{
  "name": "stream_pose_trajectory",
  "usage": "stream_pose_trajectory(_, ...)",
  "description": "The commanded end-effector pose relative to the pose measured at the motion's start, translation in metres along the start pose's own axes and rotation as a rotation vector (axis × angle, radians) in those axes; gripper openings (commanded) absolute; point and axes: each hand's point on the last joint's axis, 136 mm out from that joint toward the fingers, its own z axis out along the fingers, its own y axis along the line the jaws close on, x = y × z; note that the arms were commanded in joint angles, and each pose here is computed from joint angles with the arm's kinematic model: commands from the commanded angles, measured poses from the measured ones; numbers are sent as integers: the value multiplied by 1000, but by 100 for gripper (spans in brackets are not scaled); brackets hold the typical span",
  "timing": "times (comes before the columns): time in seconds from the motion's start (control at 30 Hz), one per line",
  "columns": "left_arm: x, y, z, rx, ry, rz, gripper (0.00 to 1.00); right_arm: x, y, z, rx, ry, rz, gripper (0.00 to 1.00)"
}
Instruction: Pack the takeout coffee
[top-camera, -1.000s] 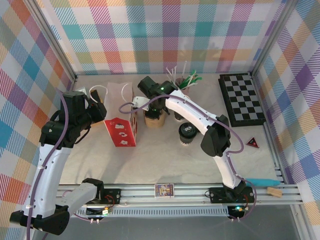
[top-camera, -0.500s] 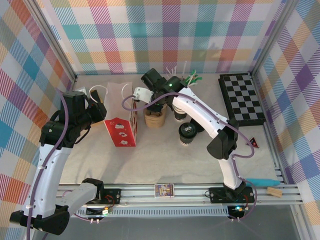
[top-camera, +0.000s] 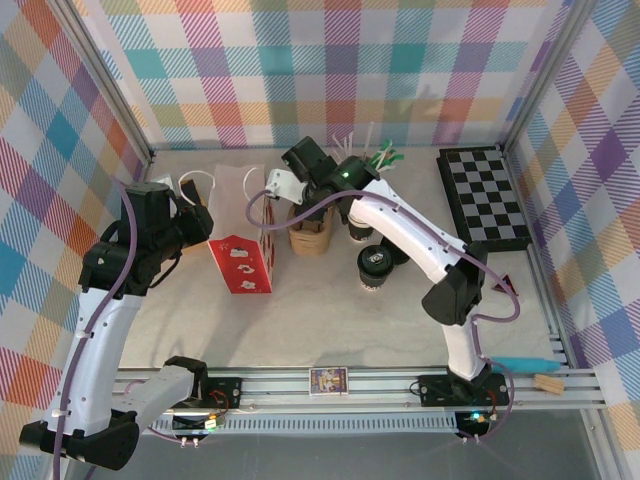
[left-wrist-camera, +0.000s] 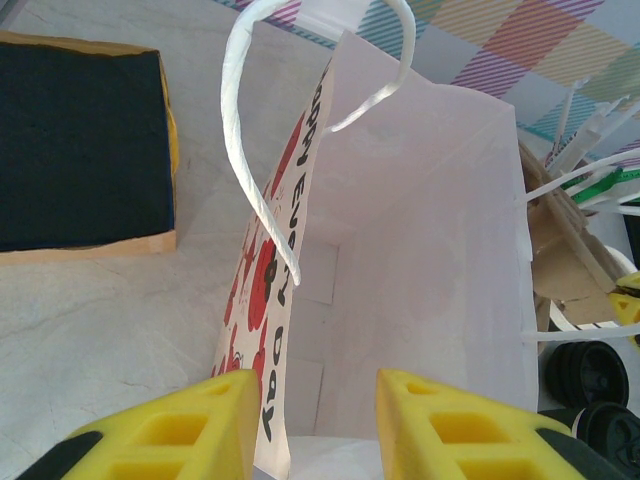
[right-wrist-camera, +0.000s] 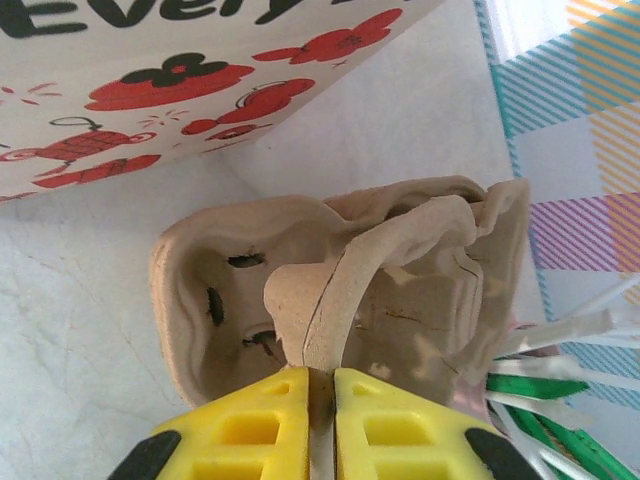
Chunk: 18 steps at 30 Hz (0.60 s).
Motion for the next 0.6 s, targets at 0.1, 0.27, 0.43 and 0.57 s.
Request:
stream_pose_trajectory(0.1, -1, 6, -3, -12, -15, -4, 36, 2, -2, -18, 71, -19, -75, 14)
stream_pose_trajectory(0.27, 1, 6, -2, -10, -14, -8, 36, 16, 26, -9, 3, -14, -103, 14)
stream_pose_trajectory(0.43, 0, 5, -1, -8, -13, -9, 36, 25, 40, 1, -20, 4, -104, 15)
stream_pose_trajectory(0.57, 0, 5, -1, -9, -12, -10, 36, 28, 43, 7, -26, 10, -103, 15)
